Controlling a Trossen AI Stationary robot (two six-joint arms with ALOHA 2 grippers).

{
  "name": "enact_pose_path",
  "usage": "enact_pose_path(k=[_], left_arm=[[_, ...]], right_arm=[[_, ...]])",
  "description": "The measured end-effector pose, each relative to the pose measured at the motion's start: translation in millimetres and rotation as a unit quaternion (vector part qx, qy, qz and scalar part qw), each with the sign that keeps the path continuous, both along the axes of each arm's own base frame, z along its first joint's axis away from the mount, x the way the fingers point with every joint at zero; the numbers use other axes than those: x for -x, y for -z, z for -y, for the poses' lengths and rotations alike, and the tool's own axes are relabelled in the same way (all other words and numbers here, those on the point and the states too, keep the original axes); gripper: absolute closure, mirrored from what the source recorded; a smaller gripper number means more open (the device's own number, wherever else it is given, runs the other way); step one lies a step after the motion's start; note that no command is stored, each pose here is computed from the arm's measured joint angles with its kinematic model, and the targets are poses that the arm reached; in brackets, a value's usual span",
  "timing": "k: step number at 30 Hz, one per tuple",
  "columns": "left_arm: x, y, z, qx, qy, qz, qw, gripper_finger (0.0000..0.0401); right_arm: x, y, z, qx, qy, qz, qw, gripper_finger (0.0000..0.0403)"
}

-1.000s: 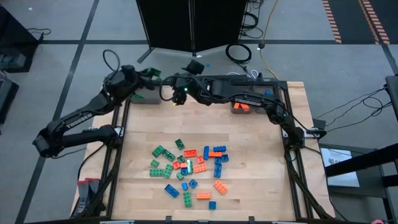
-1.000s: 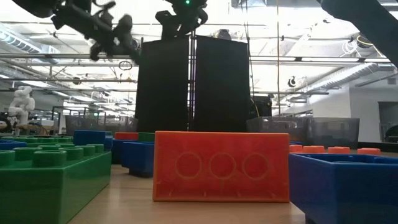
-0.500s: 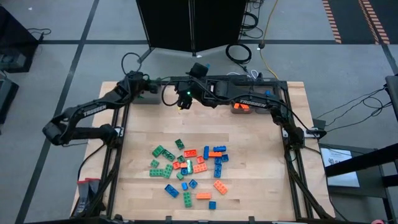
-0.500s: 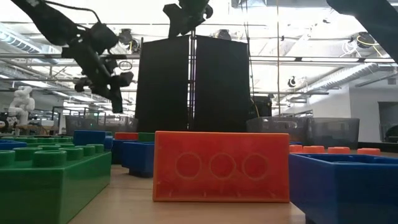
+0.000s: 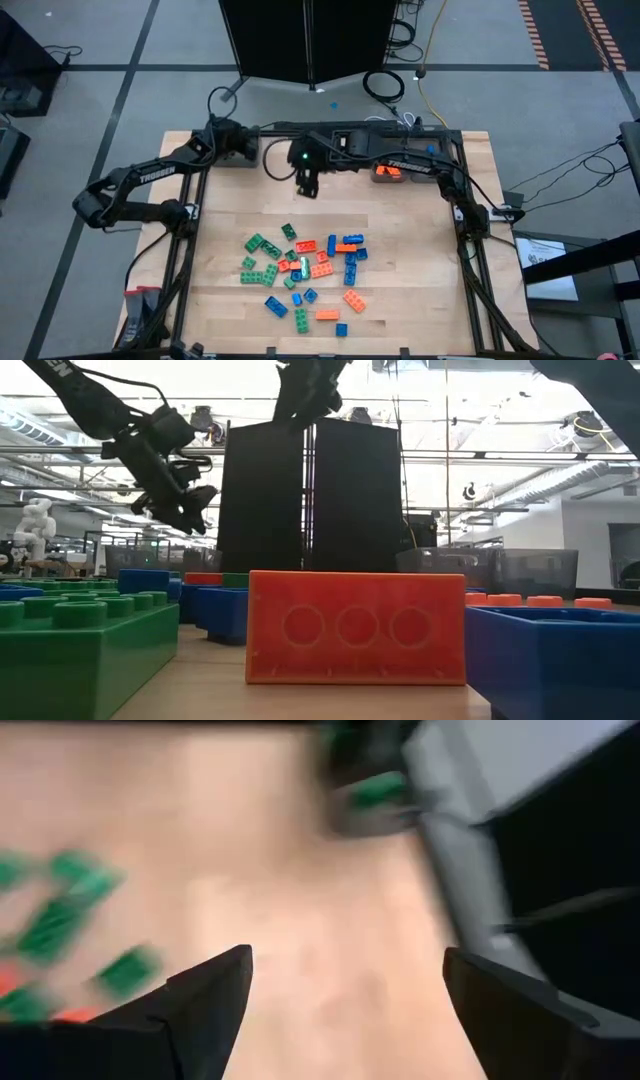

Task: Sort blocks
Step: Put the green game piece into the left black bin

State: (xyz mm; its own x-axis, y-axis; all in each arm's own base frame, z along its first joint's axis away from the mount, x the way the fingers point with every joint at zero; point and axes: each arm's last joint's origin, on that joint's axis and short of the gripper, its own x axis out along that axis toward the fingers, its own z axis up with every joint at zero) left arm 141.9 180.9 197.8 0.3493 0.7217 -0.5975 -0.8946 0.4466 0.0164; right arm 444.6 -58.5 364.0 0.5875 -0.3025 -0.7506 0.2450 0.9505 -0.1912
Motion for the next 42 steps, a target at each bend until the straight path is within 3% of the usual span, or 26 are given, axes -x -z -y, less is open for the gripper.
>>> enact_pose_path(k=[6,8,13,16,20,24,27,35,42], left_arm=[[3.1,3.0,3.3,0.021,0.003,-0.025,0.999,0.0152],[3.6,0.6,5.5,0.039,-0.007,0.007,0.999,0.0139],[-2.3,-33.9,19.2,0.031,0.091,0.146,0.985,0.0133],[1.7,-65.4,34.1,-0.009,0.115,0.211,0.971,0.0132],[17.1,-102.8,59.1,-0.065,0.134,0.283,0.947,0.0132],[35.5,-124.9,81.8,-0.109,0.144,0.335,0.925,0.0132],[46.0,-131.0,92.6,-0.122,0.140,0.355,0.916,0.0132],[54.1,-125.2,100.0,-0.094,0.125,0.344,0.926,0.0132],[53.4,-121.9,100.3,-0.081,0.125,0.334,0.931,0.0132]], right_arm=[[3.1,4.9,-25.2,-0.025,-0.067,-0.041,0.997,0.0080],[2.3,5.1,-32.3,-0.045,-0.097,-0.039,0.994,0.0080],[-11.7,32.1,-44.0,-0.112,-0.139,-0.029,0.983,0.0080],[-26.4,67.2,-46.0,-0.131,-0.107,0.000,0.986,0.0080],[-34.5,115.2,-41.5,-0.189,-0.013,0.039,0.981,0.0080],[-29.3,162.0,-46.2,-0.208,0.068,0.046,0.975,0.0080],[-28.9,176.2,-57.2,-0.204,0.098,0.082,0.971,0.0080],[-36.6,194.7,-75.4,-0.161,0.142,0.126,0.969,0.0080],[-42.7,222.2,-86.4,-0.181,0.155,0.122,0.963,0.0080]])
